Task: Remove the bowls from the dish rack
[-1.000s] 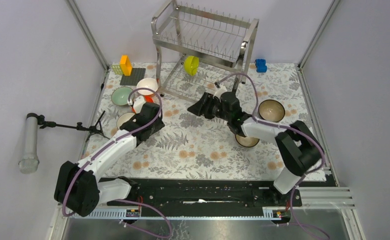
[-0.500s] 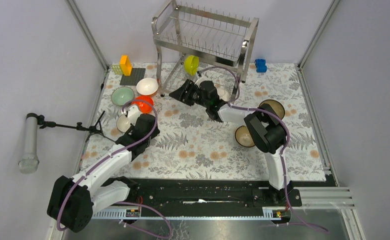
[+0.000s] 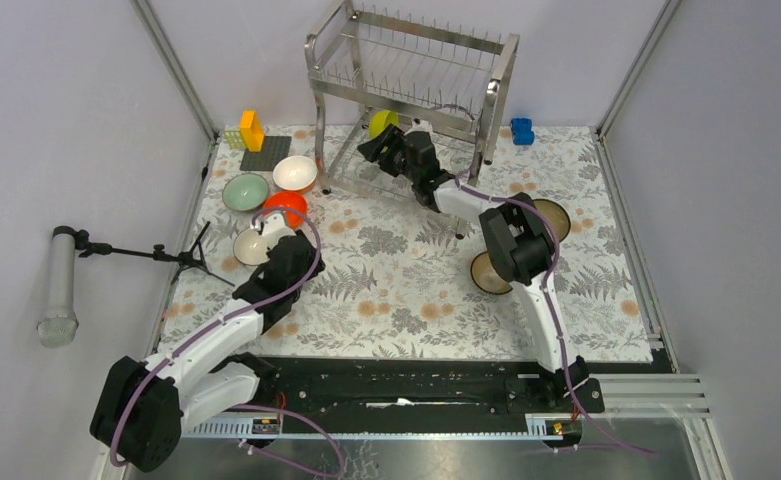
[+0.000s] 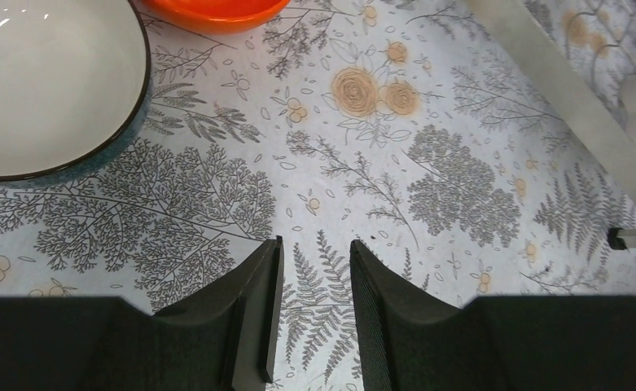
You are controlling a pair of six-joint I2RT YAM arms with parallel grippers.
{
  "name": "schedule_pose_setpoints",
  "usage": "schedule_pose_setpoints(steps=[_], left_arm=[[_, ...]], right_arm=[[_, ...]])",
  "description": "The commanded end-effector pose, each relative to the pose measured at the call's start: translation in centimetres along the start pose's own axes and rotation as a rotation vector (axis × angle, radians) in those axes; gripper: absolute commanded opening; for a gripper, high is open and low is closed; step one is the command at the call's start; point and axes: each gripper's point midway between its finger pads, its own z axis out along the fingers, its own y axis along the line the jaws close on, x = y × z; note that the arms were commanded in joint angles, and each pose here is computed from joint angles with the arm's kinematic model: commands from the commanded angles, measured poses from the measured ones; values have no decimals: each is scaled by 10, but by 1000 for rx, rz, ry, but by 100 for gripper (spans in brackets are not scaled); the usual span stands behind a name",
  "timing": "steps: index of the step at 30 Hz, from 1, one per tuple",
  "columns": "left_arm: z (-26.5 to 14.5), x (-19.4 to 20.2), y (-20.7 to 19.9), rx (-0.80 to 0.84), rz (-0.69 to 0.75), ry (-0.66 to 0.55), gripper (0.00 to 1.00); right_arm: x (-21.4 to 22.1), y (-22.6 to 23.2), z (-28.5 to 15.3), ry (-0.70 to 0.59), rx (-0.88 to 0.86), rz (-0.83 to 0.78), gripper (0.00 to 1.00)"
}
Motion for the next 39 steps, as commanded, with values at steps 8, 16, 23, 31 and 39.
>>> schedule_pose_setpoints(steps=[8,16,23,31,39], left_arm=[[-11,-13,-23,157,-31,-78,41],[-10,-10,-26,168,-25,-63,41],[-13,-16,-23,161,-32,-94,41],[-12,-17,-21,152,-23,-97,42],[-11,-16,-20,140,-22,-91,42]], right_arm=[[-79,-37,35,-270,162,-253,76],[-83,-46,59,-310,136,-310,73],[-83,-44,70,-336,90,-289,58],[-89,-6,59,-354,-61,-283,7],[-91,45,39,-364,-308,-276,0]])
